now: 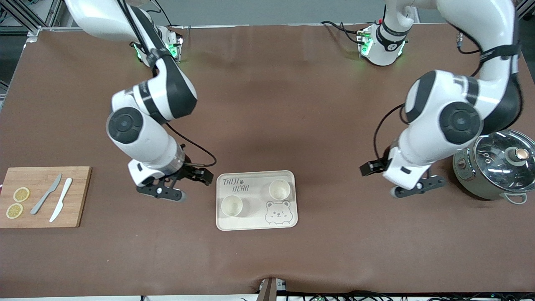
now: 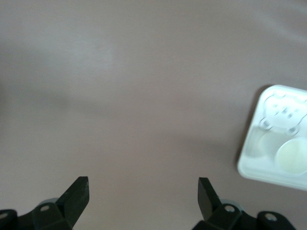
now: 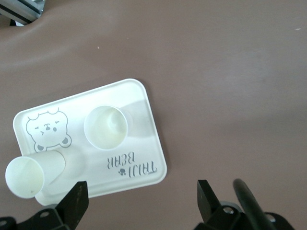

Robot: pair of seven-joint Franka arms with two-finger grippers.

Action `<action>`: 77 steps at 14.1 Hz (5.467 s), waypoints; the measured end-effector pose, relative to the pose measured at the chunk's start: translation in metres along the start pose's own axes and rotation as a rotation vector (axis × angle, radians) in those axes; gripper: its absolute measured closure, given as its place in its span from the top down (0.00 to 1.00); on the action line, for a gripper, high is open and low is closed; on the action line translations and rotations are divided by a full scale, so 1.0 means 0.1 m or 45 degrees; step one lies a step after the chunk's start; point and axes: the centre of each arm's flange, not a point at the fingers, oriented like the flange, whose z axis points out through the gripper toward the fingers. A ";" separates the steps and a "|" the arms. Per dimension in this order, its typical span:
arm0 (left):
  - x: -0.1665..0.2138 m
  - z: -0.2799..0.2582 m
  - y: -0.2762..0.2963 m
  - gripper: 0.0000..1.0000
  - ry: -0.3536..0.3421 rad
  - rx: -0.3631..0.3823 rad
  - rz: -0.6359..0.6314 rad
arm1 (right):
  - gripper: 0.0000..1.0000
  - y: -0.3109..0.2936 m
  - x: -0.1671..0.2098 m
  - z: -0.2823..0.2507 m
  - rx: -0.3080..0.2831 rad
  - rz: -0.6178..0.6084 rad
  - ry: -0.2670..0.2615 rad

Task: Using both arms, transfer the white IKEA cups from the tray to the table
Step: 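Reach both grippers down toward the two white cups on the tray, then grasp the cup rims with the left gripper while the right gripper grasps, then carry the cups apart, each gripper moving its cup off the tray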

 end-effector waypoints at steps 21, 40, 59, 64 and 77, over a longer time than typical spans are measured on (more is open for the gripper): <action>-0.83 1.84 1.75 1.00 0.148 -0.224 -0.180 | 1.00 -0.09 0.04 1.75 0.043 -0.020 0.133; -0.77 1.98 1.88 0.03 0.248 -0.242 -0.201 | 0.04 -0.15 -0.01 1.85 0.053 -0.035 0.147; 0.09 1.41 1.00 0.03 0.299 -0.083 -0.187 | 0.04 0.34 0.32 0.01 -0.053 -0.155 -0.017; 0.45 1.30 0.53 0.03 0.285 -0.044 -0.178 | 0.04 1.48 0.73 -0.56 -0.071 -0.320 -0.108; 1.17 1.43 -0.79 0.03 0.225 0.039 -0.264 | 0.04 3.31 1.15 -0.58 -0.028 -0.512 -0.164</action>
